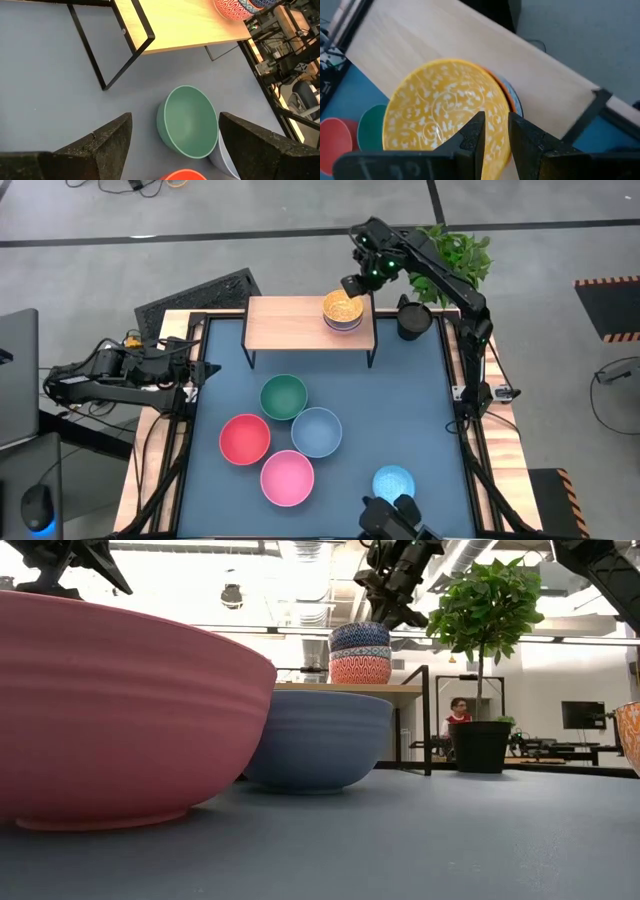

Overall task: Place and stack bowls onto a shelf
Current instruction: Stack the yellow-patterned bowl on top of the orange-patterned bowl on the shelf

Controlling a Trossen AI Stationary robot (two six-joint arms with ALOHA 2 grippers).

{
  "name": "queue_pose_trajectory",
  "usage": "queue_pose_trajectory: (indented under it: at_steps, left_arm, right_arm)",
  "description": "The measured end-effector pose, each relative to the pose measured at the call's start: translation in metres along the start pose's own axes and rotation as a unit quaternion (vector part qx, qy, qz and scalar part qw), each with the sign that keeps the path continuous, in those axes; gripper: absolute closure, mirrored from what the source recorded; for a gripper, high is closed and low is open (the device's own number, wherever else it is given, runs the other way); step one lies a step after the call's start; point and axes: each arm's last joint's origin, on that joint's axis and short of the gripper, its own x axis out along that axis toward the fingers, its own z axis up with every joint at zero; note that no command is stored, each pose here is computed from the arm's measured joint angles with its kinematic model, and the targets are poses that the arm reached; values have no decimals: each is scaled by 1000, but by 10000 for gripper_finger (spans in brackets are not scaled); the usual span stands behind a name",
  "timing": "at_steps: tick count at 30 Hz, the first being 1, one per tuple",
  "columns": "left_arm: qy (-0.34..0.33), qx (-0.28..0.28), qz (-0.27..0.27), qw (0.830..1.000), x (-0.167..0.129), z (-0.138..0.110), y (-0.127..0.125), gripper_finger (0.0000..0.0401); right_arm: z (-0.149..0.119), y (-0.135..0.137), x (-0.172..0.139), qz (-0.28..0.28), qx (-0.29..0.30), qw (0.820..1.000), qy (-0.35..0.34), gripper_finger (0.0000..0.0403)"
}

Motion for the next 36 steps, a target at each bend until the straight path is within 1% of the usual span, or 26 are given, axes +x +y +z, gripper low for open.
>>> queue_pose_trajectory:
  at_steps: [5,8,15,17,21,23,26,28,32,36]
  left_arm:
    - [0,0,0,1000,0,0,0,118]
    - [0,0,0,1000,0,0,0,118]
    - [-1,-1,1,1000,0,0,0,118]
    - [-1,-3,1,1000,0,0,0,118]
    - [-1,-3,1,1000,0,0,0,118]
    - [-1,-4,1,1000,0,0,0,118]
    - [-1,-4,1,1000,0,0,0,118]
    - [-1,-4,1,1000,0,0,0,118]
    - [-3,-9,1,1000,0,0,0,118]
    - [-11,-15,6,1000,0,1,0,118]
  right_arm:
    - [6,2,-1,11,-18,999,-33,294]
    - [7,1,-1,2,-25,999,-38,294]
    - [6,-4,-1,-34,-45,998,-33,300]
    - [6,-8,-1,-39,-41,998,-28,304]
    - [3,-23,-4,-57,-45,997,5,311]
    - [4,-28,-5,-61,-45,997,6,312]
    - [5,-34,-6,-58,-49,997,10,312]
    - [6,-42,-8,-56,-41,997,17,312]
    - [10,-58,-12,-21,-34,999,14,321]
    - [11,-62,-14,-5,-44,999,15,337]
